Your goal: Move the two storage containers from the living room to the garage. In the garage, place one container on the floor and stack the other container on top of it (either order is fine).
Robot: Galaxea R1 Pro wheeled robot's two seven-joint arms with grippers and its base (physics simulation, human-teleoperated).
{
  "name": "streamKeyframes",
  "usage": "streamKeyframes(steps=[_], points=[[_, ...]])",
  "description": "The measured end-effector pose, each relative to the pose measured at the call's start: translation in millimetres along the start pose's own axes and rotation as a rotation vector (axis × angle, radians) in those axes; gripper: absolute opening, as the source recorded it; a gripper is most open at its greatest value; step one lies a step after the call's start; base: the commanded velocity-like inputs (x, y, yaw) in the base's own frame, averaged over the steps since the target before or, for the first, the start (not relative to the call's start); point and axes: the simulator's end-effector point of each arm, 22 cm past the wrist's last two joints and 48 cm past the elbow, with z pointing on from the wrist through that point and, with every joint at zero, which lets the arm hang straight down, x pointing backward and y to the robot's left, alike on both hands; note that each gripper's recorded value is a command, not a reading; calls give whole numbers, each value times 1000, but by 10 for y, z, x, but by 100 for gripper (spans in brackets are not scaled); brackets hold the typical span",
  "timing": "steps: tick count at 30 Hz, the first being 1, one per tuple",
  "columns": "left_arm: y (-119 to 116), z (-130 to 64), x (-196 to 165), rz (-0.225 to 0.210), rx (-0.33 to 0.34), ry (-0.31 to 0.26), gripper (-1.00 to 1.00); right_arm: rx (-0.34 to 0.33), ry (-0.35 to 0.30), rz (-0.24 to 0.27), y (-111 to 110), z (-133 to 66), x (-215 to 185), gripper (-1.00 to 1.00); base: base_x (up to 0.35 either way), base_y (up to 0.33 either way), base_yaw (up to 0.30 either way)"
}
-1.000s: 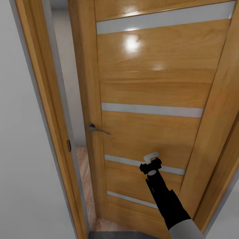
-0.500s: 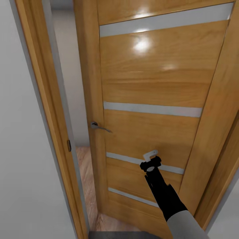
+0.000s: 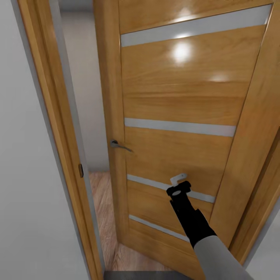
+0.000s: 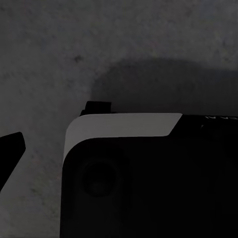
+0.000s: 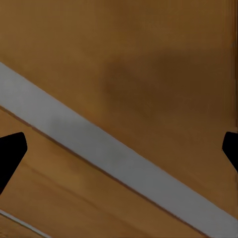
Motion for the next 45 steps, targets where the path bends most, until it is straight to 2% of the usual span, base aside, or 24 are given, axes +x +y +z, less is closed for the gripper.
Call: streamKeyframes(steps=[5,7,10,12,17,20,29,40,45], points=[[0,0,3,0,0,0,100,42,17,-2,-97,43,-15,100,0,0,0],[-3,0,2,0,0,0,100,89,27,-21,-164,58,8,100,0,0,0],[-3,0,1,0,0,0,100,106,37,-23,-192,81,2,100,0,0,0],[-10,-1,0,0,1,-1,100,121,48,-59,-205,109,29,100,0,0,0],[-12,-4,4,0,2,-1,100,115,68,-69,-188,157,34,100,0,0,0],[-12,-5,3,0,2,-1,100,117,85,-99,-190,209,51,100,0,0,0],[-16,0,-1,2,3,-1,100,115,121,-73,-219,293,100,100,0,0,0],[-18,-2,-1,4,4,-2,100,136,150,-99,-339,402,45,100,0,0,0],[-19,0,-2,4,4,-1,100,154,142,-117,-442,468,0,100,0,0,0]])
